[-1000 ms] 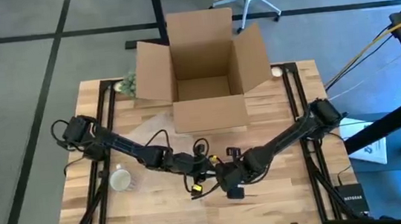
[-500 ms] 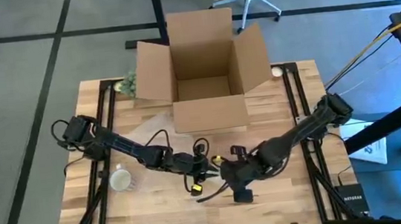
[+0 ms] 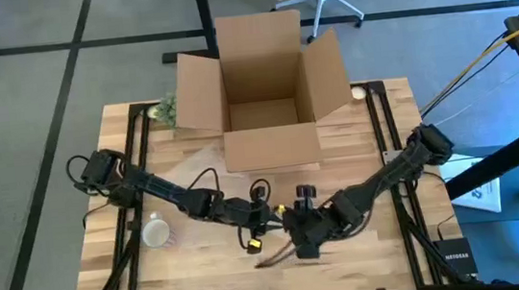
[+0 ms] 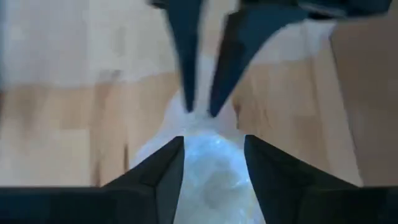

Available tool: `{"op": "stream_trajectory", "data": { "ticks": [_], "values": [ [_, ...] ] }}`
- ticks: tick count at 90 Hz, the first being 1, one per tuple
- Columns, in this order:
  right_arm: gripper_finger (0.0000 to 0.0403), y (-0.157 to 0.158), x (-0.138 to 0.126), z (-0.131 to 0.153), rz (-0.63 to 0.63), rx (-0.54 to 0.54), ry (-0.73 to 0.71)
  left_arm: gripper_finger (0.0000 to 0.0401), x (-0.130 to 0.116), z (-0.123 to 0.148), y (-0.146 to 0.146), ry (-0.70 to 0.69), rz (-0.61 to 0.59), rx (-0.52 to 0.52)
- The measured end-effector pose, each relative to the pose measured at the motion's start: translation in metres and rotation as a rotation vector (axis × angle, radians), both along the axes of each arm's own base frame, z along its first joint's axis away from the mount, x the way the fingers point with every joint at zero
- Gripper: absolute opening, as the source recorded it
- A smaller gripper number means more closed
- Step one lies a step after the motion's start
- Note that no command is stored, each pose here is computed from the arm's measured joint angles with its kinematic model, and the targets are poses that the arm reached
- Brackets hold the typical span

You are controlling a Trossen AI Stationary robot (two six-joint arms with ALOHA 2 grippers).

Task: Wrap mug
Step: Wrap the orange mug with the bubble wrap

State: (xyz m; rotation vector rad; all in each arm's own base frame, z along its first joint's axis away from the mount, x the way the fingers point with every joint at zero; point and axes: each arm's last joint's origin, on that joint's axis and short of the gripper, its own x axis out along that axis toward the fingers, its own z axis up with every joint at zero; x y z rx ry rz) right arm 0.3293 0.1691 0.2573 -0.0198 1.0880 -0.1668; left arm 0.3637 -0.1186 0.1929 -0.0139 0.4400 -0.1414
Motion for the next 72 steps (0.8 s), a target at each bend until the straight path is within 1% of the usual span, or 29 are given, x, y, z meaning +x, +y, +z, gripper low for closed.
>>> {"op": "stream_trajectory", "data": {
  "ticks": [9,23,27,40,51,62,72],
  "values": [
    [0.0113,-0.007,0.008,-0.009,0.016,0.035,0.051,0.0053,0.0,0.0,0.0,-0.001,0.0,-0.001],
    [0.0023,-0.011,0.019,-0.028,0.031,0.071,0.12,0.0053,0.0,0.0,0.0,0.0,-0.001,0.0],
    [0.001,-0.01,0.02,-0.032,0.032,0.072,0.132,0.0053,0.0,0.0,-0.001,0.0,-0.001,0.0],
    [0.0014,-0.009,0.021,-0.053,0.009,0.078,0.172,0.0053,-0.001,0.0,-0.002,-0.001,-0.006,-0.001],
    [0.0002,-0.007,0.018,-0.059,0.009,0.1,0.203,0.0053,-0.001,0.0,-0.003,-0.005,-0.007,-0.002],
    [0.0004,-0.006,0.015,-0.069,0.001,0.108,0.205,0.0053,-0.001,0.0,-0.002,-0.005,-0.006,-0.002],
    [0.0002,-0.008,0.013,-0.073,0.003,0.136,0.229,0.0053,-0.001,0.0,-0.002,-0.005,-0.006,-0.002]
  ]
}}
